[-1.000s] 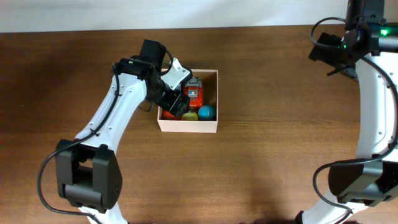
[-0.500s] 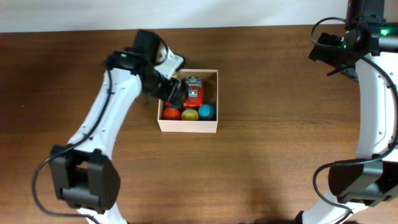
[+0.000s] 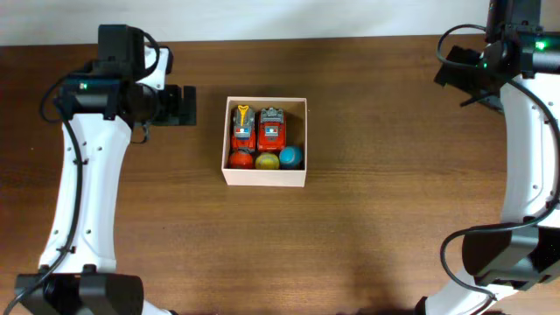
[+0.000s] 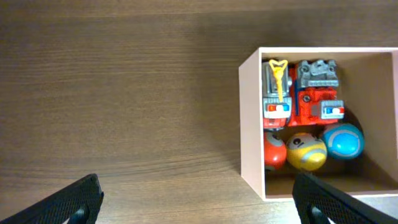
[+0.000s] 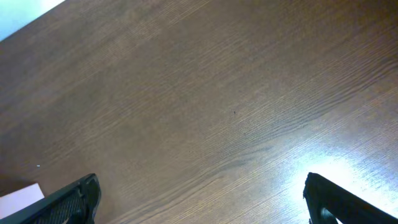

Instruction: Pack container

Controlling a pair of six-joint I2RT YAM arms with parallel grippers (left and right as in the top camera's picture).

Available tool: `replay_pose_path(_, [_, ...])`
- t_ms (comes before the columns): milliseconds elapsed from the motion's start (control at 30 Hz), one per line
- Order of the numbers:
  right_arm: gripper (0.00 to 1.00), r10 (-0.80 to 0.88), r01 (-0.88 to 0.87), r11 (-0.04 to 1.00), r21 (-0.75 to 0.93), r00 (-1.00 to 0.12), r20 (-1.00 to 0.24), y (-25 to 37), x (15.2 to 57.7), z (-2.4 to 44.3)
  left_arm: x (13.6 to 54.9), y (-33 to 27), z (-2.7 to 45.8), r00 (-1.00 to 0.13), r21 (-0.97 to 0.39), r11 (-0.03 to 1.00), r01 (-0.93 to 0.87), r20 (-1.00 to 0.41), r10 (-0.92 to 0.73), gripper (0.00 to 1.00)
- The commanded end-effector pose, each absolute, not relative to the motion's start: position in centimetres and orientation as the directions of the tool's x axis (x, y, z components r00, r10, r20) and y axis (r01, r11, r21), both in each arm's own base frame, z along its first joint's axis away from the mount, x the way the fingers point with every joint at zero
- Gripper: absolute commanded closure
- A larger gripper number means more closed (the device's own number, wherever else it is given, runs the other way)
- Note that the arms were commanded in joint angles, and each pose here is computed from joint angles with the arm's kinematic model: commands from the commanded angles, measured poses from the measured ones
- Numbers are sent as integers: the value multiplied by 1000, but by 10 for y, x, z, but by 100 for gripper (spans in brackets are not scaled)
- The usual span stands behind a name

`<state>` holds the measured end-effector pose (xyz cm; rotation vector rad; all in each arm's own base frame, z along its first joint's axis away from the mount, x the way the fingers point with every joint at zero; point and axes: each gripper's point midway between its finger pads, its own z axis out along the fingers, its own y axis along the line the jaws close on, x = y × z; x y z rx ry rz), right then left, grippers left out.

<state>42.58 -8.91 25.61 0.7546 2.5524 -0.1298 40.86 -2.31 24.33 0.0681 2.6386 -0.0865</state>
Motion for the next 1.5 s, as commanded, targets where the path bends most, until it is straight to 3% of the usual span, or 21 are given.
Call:
replay_pose_path(0, [1, 500, 547, 836, 35, -734, -459, -91, 425, 252, 408, -19, 252, -866, -42, 998, 37, -500, 11, 1])
replay_pose_path(433, [1, 500, 547, 836, 35, -734, -459, -91, 425, 252, 354, -2, 229, -960, 46, 999, 8, -278, 21, 1])
replay_pose_path(567, [1, 500, 547, 836, 35, -734, -459, -91, 425, 252, 352, 9, 231, -960, 86, 996, -14, -279, 11, 1])
replay_pose_path(667, [1, 500, 547, 836, 35, -734, -459, -91, 425, 252, 358, 10, 246, -930, 85, 996, -25, -368, 8, 1])
replay_pose_path(800, [1, 500, 547, 836, 35, -734, -459, -91, 425, 252, 357, 10, 278, -836, 72, 997, -40, -549, 6, 1])
replay_pose_path(1033, [1, 500, 547, 836, 35, -734, -459, -91, 425, 252, 325, 6, 325, -535, 30, 999, -45, -845, 1, 1])
replay_pose_path(1200, [1, 500, 547, 836, 35, -734, -459, -91, 425, 252, 286, 14, 311, -387, 43, 997, -66, -922, 14, 1])
replay_pose_path(1467, [1, 500, 547, 836, 35, -734, -459, -91, 425, 252, 245, 17, 274, -246, 28, 997, -78, -969, 8, 1])
